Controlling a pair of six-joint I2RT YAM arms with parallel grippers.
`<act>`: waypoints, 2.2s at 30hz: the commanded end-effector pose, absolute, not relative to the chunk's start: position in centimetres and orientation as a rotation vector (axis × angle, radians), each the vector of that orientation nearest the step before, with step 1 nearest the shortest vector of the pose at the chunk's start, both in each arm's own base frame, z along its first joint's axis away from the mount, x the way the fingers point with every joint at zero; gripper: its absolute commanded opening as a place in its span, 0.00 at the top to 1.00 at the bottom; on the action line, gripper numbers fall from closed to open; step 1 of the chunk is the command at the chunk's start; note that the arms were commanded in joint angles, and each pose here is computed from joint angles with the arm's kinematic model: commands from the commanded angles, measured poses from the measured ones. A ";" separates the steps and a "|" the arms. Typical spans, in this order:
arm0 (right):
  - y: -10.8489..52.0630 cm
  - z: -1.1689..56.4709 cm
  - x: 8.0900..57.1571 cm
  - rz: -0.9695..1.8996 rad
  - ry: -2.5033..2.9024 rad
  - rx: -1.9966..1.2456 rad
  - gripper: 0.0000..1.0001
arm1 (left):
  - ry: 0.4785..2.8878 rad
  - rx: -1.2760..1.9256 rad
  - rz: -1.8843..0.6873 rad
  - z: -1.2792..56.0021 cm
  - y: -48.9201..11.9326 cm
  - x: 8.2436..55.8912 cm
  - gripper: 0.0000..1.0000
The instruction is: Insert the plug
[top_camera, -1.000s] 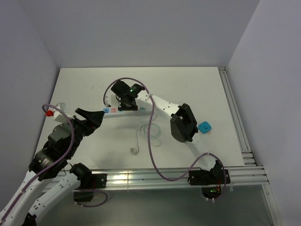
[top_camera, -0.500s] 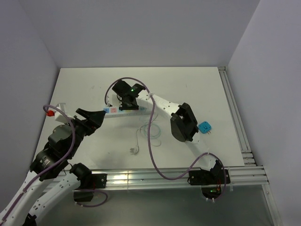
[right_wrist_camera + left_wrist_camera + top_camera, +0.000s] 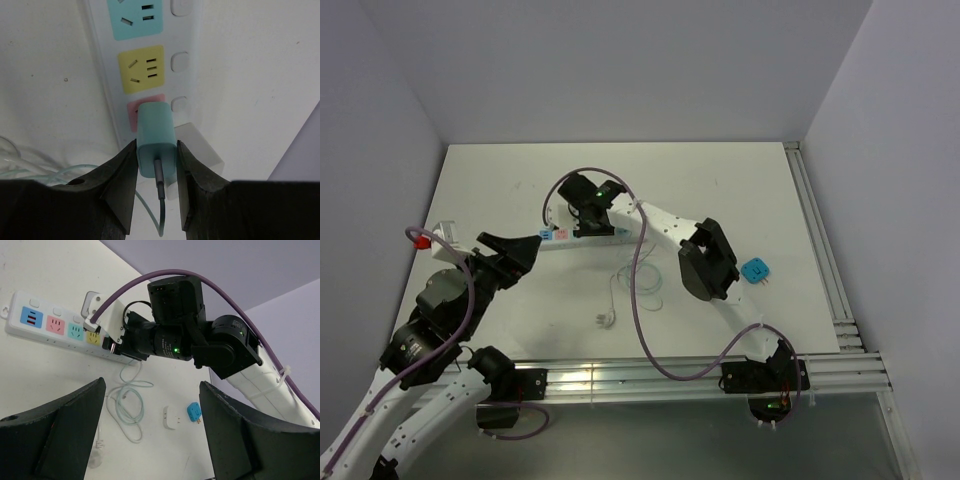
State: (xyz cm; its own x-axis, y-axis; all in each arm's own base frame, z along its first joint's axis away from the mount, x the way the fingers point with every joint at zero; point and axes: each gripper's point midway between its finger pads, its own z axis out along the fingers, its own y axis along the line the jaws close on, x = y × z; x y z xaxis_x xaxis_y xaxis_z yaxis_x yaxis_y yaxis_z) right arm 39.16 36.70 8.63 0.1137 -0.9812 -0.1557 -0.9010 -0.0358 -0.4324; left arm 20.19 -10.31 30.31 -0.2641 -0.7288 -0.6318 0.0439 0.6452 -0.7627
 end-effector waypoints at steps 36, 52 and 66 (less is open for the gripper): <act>35.9 6.8 30.0 0.016 1.997 -2.121 1.00 | 1.610 -0.547 -0.822 33.0 -9.2 19.5 0.17; 35.3 4.4 27.1 -0.091 2.190 -2.059 1.00 | 1.603 -0.552 -0.852 33.1 -9.2 19.1 0.18; 37.4 1.5 24.7 0.205 2.216 -2.163 1.00 | 1.588 -0.551 -0.876 33.3 -9.3 18.9 0.18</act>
